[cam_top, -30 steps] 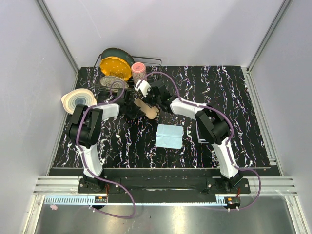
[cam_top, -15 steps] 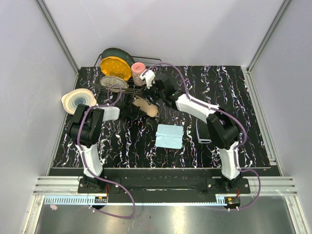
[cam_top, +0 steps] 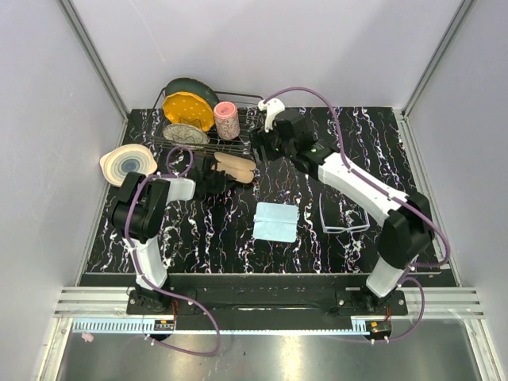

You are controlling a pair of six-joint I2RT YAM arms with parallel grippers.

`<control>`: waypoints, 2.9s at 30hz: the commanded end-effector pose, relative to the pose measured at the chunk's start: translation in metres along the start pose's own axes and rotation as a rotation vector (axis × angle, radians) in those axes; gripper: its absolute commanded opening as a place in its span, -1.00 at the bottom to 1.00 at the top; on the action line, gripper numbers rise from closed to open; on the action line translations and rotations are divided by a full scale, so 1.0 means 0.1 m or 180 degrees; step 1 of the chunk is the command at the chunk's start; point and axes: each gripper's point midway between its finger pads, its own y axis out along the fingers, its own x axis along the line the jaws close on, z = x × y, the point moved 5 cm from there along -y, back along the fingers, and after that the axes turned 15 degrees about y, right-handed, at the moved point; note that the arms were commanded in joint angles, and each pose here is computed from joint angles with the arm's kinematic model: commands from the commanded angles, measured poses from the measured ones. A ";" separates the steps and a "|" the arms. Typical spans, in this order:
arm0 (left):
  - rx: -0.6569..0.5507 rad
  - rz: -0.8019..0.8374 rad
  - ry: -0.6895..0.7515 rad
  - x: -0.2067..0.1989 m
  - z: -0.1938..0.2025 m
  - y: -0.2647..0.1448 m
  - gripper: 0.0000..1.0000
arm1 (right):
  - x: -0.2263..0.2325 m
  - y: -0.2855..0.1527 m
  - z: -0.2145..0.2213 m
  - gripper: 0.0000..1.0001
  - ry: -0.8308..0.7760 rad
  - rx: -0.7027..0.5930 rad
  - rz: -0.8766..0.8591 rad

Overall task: Organize the sunglasses
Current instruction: Place the opened sunglasses case at the center of the board, then pick up the corner of the glasses cleaning cloth from the center of the board.

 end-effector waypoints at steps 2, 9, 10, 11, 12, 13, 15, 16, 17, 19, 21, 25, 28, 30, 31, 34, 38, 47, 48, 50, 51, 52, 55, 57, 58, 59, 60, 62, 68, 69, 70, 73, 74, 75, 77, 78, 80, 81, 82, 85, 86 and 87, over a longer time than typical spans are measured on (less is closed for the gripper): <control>-0.0364 0.0264 -0.0214 -0.39 -0.17 -0.07 -0.56 | -0.08 -0.39 0.14 0.61 0.0363 0.0138 0.0237; -0.0333 0.0315 -0.0278 -0.44 -0.14 0.06 -0.67 | -0.22 -0.54 0.46 0.62 0.0461 0.0343 0.0416; -0.0297 0.0302 -0.0290 -0.40 -0.12 0.08 -0.67 | -0.23 -0.56 0.46 0.62 0.0469 0.0342 0.0432; -0.0297 0.0317 -0.0302 -0.41 -0.13 0.09 -0.67 | -0.25 -0.57 0.47 0.62 0.0479 0.0349 0.0462; -0.0286 0.0328 -0.0292 -0.40 -0.12 0.10 -0.67 | -0.26 -0.57 0.50 0.62 0.0494 0.0373 0.0501; -0.0270 0.0321 -0.0287 -0.39 -0.11 0.10 -0.67 | -0.28 -0.58 0.50 0.62 0.0503 0.0370 0.0520; -0.0269 0.0339 -0.0261 -0.41 -0.11 0.07 -0.51 | -0.32 -0.59 0.53 0.63 0.0555 0.0398 0.0605; -0.0265 0.0325 -0.0246 -0.39 -0.09 0.06 -0.39 | -0.33 -0.59 0.54 0.64 0.0580 0.0414 0.0626; -0.0271 0.0328 -0.0229 -0.39 -0.09 0.04 -0.25 | -0.36 -0.59 0.55 0.65 0.0596 0.0424 0.0651; -0.0293 0.0317 -0.0169 -0.39 -0.08 -0.01 -0.01 | -0.37 -0.61 0.56 0.77 0.0652 0.0433 0.0693; -0.0311 0.0346 -0.0106 -0.41 -0.09 -0.07 0.14 | -0.40 -0.61 0.59 0.91 0.0724 0.0425 0.0763; -0.0333 0.0336 0.0030 -0.43 -0.06 -0.15 0.32 | -0.45 -0.64 0.62 0.99 0.0827 0.0409 0.0867; -0.0327 0.0313 0.0123 -0.41 -0.03 -0.23 0.36 | -0.53 -0.65 0.66 0.99 0.1018 0.0440 0.0916; -0.0305 0.0303 0.0240 -0.40 0.01 -0.34 0.35 | -0.56 -0.66 0.70 0.99 0.1190 0.0513 0.0906; -0.0300 0.0237 0.0294 -0.33 0.04 -0.38 0.35 | -0.62 -0.67 0.70 0.99 0.1262 0.0524 0.0944; -0.0366 0.0117 0.0560 -0.17 0.09 -0.62 0.39 | -0.71 -0.71 0.79 0.96 0.1333 0.0574 0.1079; -0.0432 0.0215 0.1212 -0.15 0.12 -0.96 0.44 | -0.76 -0.74 0.97 0.75 0.1405 0.0723 0.1089; -0.0062 0.0425 0.3073 -0.04 0.49 -1.16 0.42 | -0.78 -0.61 1.53 0.29 0.1700 0.1249 0.1034; 0.0117 0.0512 0.3132 0.01 0.59 -1.14 0.39 | -0.81 -0.57 1.63 0.27 0.1716 0.1343 0.1076; 0.0230 0.0544 0.3279 0.03 0.71 -1.08 0.30 | -0.82 -0.51 1.72 0.20 0.1756 0.1399 0.1099; 0.0339 0.0572 0.3349 0.04 0.77 -1.03 0.28 | -0.85 -0.48 1.80 0.17 0.1764 0.1472 0.1139; 0.0402 0.0584 0.3428 0.04 0.84 -1.00 0.26 | -0.86 -0.46 1.83 0.16 0.1776 0.1486 0.1145; 0.0495 0.0568 0.3618 0.01 0.95 -0.87 0.21 | -0.92 -0.37 1.94 0.16 0.1759 0.1491 0.1216; 0.0522 0.0525 0.3722 0.00 0.99 -0.76 0.20 | -0.97 -0.31 1.99 0.14 0.1717 0.1503 0.1263; 0.0531 0.0490 0.3741 0.01 0.99 -0.73 0.20 | -0.98 -0.30 2.00 0.13 0.1705 0.1513 0.1276; 0.0551 0.0449 0.3769 0.04 1.00 -0.66 0.18 | -0.99 -0.28 2.01 0.10 0.1697 0.1505 0.1281; 0.0554 0.0476 0.3802 0.01 1.02 -0.64 0.18 | -1.00 -0.27 2.04 0.09 0.1696 0.1525 0.1295; 0.0563 0.0443 0.3857 0.02 1.04 -0.58 0.18 | -1.05 -0.24 2.06 0.06 0.1657 0.1462 0.1363; 0.0555 0.0353 0.3889 0.02 1.06 -0.44 0.13 | -1.15 -0.19 2.14 -0.07 0.1612 0.1407 0.1540; 0.0557 0.0346 0.3883 0.01 1.07 -0.43 0.11 | -1.16 -0.19 2.14 -0.09 0.1607 0.1391 0.1548; 0.0554 0.0331 0.3887 0.02 1.07 -0.41 0.04 | -1.17 -0.19 2.15 -0.15 0.1595 0.1379 0.1567; 0.0601 0.0212 0.3908 0.06 1.08 -0.33 -0.03 | -1.22 -0.18 2.19 -0.24 0.1551 0.1355 0.1629; 0.0633 0.0146 0.3914 0.09 1.08 -0.30 -0.04 | -1.22 -0.18 2.20 -0.26 0.1532 0.1377 0.1616; 0.0639 0.0125 0.3931 0.10 1.08 -0.28 -0.05 | -1.22 -0.17 2.22 -0.28 0.1525 0.1405 0.1599; 0.0675 0.0106 0.3937 0.13 1.10 -0.25 -0.06 | -1.21 -0.17 2.24 -0.31 0.1520 0.1449 0.1567; 0.0694 0.0113 0.3944 0.13 1.11 -0.25 -0.07 | -1.20 -0.17 2.24 -0.31 0.1517 0.1456 0.1546; 0.0720 0.0107 0.3954 0.15 1.12 -0.23 -0.10 | -1.18 -0.17 2.23 -0.34 0.1518 0.1473 0.1501; 0.0741 0.0128 0.3961 0.14 1.14 -0.23 -0.10 | -1.17 -0.18 2.22 -0.35 0.1519 0.1460 0.1493; 0.0756 0.0133 0.3968 0.15 1.15 -0.23 -0.12 | -1.17 -0.18 2.21 -0.36 0.1516 0.1463 0.1488; 0.0782 0.0131 0.3972 0.16 1.17 -0.22 -0.17 | -1.18 -0.19 2.20 -0.40 0.1481 0.1456 0.1513; 0.0797 0.0136 0.3984 0.16 1.18 -0.22 -0.18 | -1.19 -0.19 2.21 -0.43 0.1463 0.1466 0.1527; 0.0808 0.0138 0.3987 0.17 1.19 -0.21 -0.23 | -1.19 -0.19 2.20 -0.46 0.1463 0.1455 0.1536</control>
